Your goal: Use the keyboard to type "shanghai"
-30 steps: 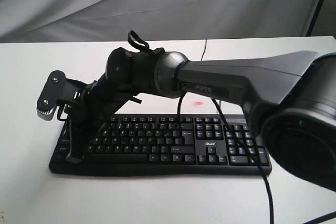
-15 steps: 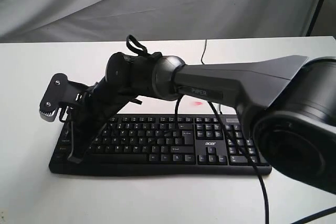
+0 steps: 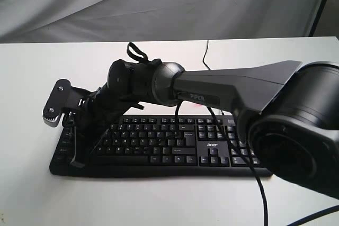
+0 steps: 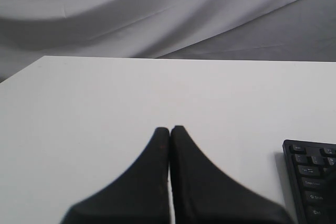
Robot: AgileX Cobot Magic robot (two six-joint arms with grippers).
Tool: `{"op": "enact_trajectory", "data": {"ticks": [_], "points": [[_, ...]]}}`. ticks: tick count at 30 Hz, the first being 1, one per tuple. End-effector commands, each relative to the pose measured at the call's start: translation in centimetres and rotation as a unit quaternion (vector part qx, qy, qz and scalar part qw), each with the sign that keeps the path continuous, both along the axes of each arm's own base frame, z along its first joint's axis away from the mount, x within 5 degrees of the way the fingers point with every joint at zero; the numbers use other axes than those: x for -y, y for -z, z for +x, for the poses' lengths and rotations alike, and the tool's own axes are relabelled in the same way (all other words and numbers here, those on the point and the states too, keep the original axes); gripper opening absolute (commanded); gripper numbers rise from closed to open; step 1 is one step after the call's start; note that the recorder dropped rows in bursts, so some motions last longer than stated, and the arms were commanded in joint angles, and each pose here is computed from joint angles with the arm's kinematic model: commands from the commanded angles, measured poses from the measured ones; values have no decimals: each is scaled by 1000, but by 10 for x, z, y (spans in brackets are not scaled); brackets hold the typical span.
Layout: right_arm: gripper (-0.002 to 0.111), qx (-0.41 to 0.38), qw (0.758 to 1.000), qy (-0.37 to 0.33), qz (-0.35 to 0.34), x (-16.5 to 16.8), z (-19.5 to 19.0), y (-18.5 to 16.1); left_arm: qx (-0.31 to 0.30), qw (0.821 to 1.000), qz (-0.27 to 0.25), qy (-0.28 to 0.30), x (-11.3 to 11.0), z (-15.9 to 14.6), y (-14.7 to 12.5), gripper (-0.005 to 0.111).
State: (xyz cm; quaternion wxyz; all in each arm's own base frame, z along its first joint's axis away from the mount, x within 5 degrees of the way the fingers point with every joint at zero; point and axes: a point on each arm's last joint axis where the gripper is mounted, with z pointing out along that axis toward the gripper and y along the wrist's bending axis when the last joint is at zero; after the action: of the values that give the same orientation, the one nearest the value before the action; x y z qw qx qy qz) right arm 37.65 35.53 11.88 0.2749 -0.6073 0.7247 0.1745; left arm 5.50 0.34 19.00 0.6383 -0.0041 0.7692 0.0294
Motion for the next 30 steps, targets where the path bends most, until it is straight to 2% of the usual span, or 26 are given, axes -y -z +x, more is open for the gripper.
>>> {"op": "enact_trajectory", "data": {"ticks": [1, 11, 20, 30], "points": [[0, 3, 1000, 0, 2, -1, 1, -4, 3, 1000, -1, 2, 0, 0, 1, 1], [0, -7, 1000, 0, -3, 0, 1, 6, 3, 1000, -1, 2, 0, 0, 1, 1], [0, 22, 1000, -5, 9, 1, 1, -26, 3, 1000, -1, 2, 0, 0, 1, 1], [0, 32, 999, -22, -4, 5, 1, -31, 3, 1000, -1, 2, 0, 0, 1, 1]]}}
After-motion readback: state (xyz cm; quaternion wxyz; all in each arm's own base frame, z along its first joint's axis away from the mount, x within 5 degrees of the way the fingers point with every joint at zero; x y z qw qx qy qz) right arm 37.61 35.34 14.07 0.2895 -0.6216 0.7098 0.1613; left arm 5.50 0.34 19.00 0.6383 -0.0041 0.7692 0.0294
